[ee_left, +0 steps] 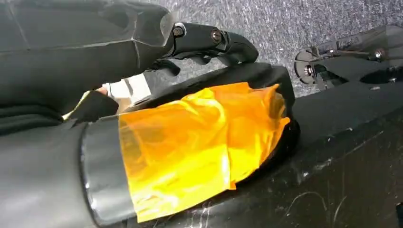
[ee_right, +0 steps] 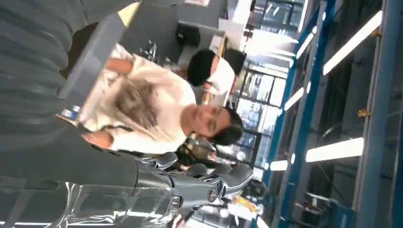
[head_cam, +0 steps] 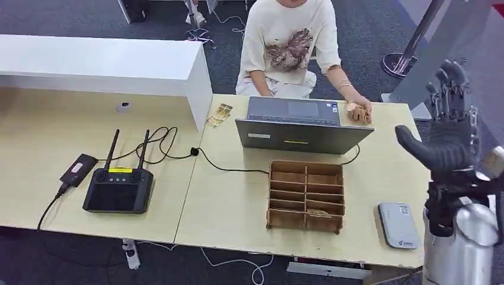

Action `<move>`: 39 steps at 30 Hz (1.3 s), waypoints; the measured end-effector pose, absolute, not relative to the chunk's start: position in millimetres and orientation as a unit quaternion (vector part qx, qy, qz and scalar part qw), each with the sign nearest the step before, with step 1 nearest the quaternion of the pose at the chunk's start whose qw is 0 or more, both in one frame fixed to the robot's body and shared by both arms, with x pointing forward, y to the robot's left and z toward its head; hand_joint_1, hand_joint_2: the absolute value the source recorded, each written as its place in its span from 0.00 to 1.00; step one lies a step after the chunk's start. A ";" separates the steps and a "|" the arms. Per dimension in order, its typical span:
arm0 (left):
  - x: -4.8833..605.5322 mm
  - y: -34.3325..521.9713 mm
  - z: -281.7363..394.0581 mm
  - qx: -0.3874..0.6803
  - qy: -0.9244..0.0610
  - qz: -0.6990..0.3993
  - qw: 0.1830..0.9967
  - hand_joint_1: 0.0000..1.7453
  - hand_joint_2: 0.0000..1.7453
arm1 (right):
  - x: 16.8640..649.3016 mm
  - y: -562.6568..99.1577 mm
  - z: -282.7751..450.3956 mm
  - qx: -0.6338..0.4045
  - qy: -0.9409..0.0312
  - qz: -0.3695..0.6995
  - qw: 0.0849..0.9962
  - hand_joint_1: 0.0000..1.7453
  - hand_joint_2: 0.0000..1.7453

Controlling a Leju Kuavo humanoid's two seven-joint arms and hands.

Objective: Pass the card to the sensor for recognition and then transmit it.

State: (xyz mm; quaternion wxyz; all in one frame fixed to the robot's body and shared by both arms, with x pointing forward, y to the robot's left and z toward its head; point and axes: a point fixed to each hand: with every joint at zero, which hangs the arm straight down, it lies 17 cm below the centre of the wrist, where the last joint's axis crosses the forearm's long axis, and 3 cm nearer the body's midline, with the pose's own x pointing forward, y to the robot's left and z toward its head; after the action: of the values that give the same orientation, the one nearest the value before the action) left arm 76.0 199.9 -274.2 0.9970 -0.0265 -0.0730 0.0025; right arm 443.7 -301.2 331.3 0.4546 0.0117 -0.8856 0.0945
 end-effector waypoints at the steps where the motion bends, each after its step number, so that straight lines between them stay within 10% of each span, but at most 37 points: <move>1: 75.6 200.0 -274.2 -0.027 -0.072 0.004 0.997 0.00 0.00 | 436.9 -306.6 322.3 0.011 -0.882 0.097 0.461 0.00 1.00; 18: 71.9 199.3 -274.9 -0.022 -0.057 0.030 0.998 0.00 0.00 | 271.2 -272.4 236.4 0.144 -0.830 0.187 0.505 0.00 1.00; 39: 71.8 199.3 -275.0 -0.017 -0.057 0.009 0.998 0.00 0.00 | 275.0 -203.8 179.7 0.093 -0.811 0.115 0.566 0.00 1.00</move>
State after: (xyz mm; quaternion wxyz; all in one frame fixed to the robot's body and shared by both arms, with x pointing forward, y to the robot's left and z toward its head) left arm 71.8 199.3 -275.0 0.9982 -0.0171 -0.0568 0.0090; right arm 275.0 -203.8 179.7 0.5657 0.0929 -0.8112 0.1152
